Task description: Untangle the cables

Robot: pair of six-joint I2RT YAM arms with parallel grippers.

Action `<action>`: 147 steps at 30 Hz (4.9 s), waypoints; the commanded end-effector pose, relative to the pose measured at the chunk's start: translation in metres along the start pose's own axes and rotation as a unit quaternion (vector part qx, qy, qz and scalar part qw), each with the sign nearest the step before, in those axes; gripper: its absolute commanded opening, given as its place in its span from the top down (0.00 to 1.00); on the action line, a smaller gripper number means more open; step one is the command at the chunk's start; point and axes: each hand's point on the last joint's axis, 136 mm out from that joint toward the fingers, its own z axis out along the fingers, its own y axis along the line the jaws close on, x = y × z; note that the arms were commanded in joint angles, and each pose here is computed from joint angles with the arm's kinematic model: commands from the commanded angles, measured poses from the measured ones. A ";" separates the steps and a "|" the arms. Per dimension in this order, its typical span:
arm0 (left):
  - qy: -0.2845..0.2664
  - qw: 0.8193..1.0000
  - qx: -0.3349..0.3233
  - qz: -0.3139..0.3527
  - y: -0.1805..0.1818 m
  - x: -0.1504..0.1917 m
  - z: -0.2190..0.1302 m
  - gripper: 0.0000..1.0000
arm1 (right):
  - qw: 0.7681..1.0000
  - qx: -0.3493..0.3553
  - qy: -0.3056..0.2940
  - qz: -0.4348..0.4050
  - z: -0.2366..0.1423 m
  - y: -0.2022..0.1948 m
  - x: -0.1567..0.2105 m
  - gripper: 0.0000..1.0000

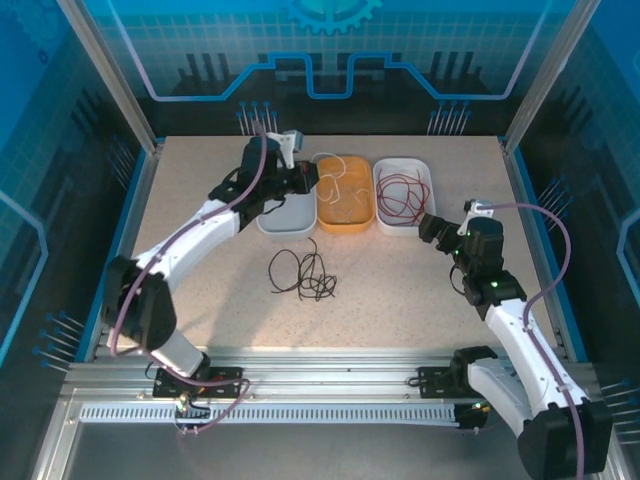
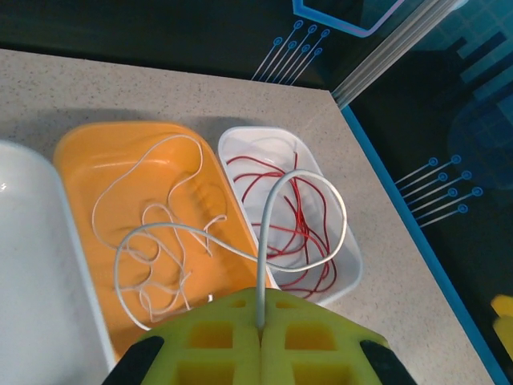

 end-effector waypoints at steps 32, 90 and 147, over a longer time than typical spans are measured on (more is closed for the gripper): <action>0.138 0.981 -0.132 0.025 0.071 0.052 0.135 0.86 | 0.990 0.104 0.095 -0.017 -0.012 -0.014 0.004 0.00; 0.094 0.946 -0.291 -0.112 0.140 0.190 -0.127 0.03 | 0.927 -0.091 0.330 -0.151 -0.021 0.184 0.167 0.27; 0.069 0.924 -0.371 -0.062 0.151 0.168 -0.192 1.00 | 0.910 -0.026 0.385 -0.148 -0.004 0.164 0.212 0.05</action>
